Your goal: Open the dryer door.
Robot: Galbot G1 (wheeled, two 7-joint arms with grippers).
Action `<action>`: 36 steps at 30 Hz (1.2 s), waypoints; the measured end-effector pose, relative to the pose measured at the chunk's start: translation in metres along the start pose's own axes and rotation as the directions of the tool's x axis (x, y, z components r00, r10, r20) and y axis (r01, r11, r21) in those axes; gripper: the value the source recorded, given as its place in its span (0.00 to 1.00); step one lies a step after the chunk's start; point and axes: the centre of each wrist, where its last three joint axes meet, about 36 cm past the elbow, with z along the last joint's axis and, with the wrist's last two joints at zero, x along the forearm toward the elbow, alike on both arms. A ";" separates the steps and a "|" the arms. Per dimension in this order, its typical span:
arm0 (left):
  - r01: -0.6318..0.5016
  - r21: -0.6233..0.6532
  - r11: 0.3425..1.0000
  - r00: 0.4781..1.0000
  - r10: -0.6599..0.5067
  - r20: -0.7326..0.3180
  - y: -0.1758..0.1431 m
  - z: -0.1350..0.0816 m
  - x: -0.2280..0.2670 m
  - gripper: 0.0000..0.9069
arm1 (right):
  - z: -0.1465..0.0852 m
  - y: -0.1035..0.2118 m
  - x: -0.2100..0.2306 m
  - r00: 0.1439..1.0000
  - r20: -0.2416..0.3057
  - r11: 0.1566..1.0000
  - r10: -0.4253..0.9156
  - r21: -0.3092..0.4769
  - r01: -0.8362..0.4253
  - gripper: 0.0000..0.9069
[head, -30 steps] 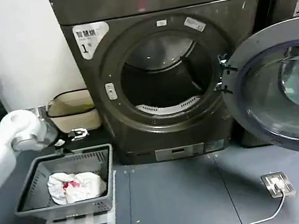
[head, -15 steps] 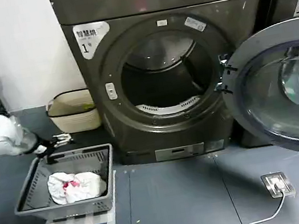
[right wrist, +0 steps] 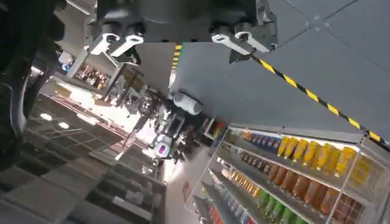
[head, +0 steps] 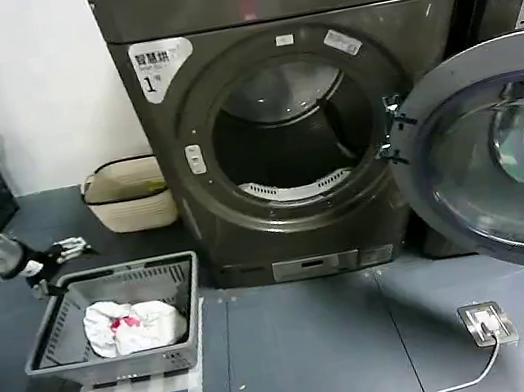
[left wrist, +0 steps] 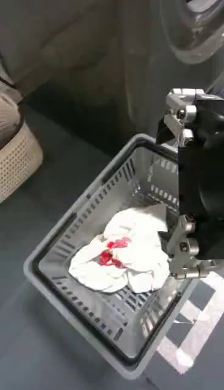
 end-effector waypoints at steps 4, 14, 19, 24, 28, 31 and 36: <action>0.000 0.020 1.000 1.000 0.000 0.003 0.009 -0.003 0.003 1.00 | 0.001 -0.001 -0.001 1.000 0.009 1.000 0.005 -0.028 -0.005 1.00; 0.005 0.031 0.999 1.000 -0.005 0.000 0.016 -0.002 0.001 1.00 | 0.006 -0.004 -0.001 0.998 0.055 0.999 0.008 -0.046 -0.005 1.00; 0.008 0.032 0.999 1.000 -0.008 0.000 0.017 -0.002 0.001 1.00 | 0.006 -0.005 -0.002 0.999 0.054 0.999 0.009 -0.045 -0.007 1.00; 0.013 0.031 0.999 1.000 -0.013 0.001 0.018 -0.001 -0.001 1.00 | 0.006 -0.004 -0.002 0.999 0.053 0.999 0.007 -0.046 -0.005 1.00; 0.018 0.029 0.999 1.000 -0.019 0.007 0.019 -0.001 -0.002 1.00 | 0.007 -0.005 -0.002 0.999 0.053 0.999 0.009 -0.047 -0.006 1.00; 0.019 0.029 0.999 1.000 -0.019 0.008 0.020 -0.001 -0.002 1.00 | 0.007 -0.007 -0.003 0.998 0.054 0.999 0.012 -0.047 -0.010 1.00; 0.020 0.028 0.999 1.000 -0.020 0.012 0.019 -0.001 -0.001 1.00 | 0.008 -0.008 -0.003 0.998 0.057 0.998 0.013 -0.063 -0.009 1.00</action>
